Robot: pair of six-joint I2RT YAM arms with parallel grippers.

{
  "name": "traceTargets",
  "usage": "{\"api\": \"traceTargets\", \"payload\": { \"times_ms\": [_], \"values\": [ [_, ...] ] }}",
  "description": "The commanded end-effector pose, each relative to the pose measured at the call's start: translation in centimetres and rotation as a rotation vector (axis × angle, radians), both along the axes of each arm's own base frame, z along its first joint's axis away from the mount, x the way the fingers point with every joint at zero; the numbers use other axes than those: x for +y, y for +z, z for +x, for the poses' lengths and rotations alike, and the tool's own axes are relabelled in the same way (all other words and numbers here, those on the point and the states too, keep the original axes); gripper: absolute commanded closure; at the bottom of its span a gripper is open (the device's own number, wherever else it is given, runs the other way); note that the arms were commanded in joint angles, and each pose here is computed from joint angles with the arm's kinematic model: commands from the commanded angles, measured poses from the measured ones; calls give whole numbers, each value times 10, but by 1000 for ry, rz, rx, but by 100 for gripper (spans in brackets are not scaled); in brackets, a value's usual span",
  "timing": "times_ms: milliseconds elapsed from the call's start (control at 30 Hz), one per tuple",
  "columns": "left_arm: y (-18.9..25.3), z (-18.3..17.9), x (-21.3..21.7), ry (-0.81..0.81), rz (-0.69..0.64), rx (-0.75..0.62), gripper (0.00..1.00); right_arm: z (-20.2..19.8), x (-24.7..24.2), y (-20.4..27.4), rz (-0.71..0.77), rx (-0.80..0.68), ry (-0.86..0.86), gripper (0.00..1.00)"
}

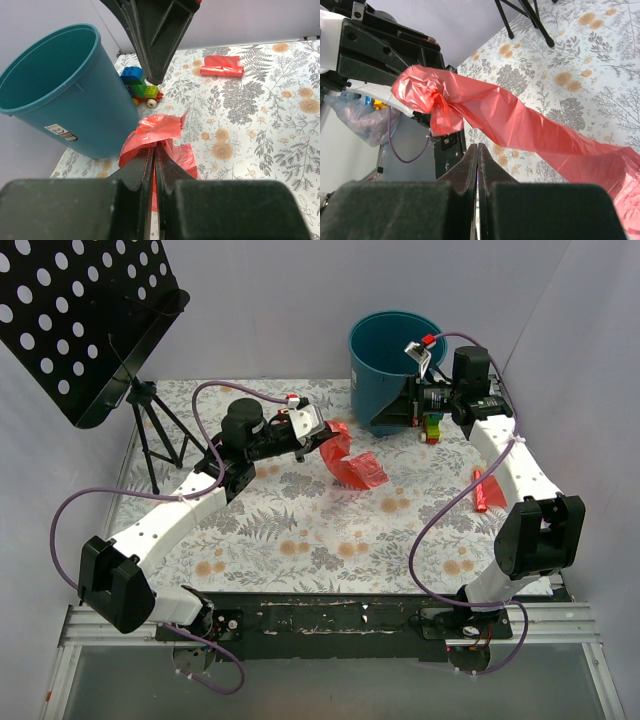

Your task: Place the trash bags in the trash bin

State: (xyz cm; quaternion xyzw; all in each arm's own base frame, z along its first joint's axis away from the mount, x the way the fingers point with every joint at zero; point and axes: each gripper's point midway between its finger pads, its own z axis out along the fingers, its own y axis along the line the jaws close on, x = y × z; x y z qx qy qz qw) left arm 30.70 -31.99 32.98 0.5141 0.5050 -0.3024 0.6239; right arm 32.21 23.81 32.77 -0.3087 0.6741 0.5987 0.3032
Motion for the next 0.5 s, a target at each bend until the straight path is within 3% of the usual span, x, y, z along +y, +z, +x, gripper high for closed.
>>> {"api": "traceTargets", "payload": {
  "times_ms": [0, 33, 67, 100, 167, 200, 467],
  "values": [
    [13, -8, 10, 11, -23, -13, 100, -4, -3, 13, 7, -46, -16, 99],
    [12, -8, 8, 3, -24, -8, 100, -4, -2, 15, 10, -43, -13, 99],
    [14, -10, 7, -12, -28, -12, 100, -4, -1, 18, 12, -44, -11, 85],
    [12, -11, 5, -26, -29, -11, 100, -5, 2, 20, 13, -47, 0, 62],
    [12, -15, 1, -66, -25, -32, 100, -8, 11, 25, 20, -53, 34, 27],
    [12, -16, 0, -79, -23, -46, 100, -9, 15, 25, 20, -55, 46, 20],
    [17, -15, -10, -149, -16, -97, 100, -24, 48, 21, 26, -78, 149, 20]
  ]
}}
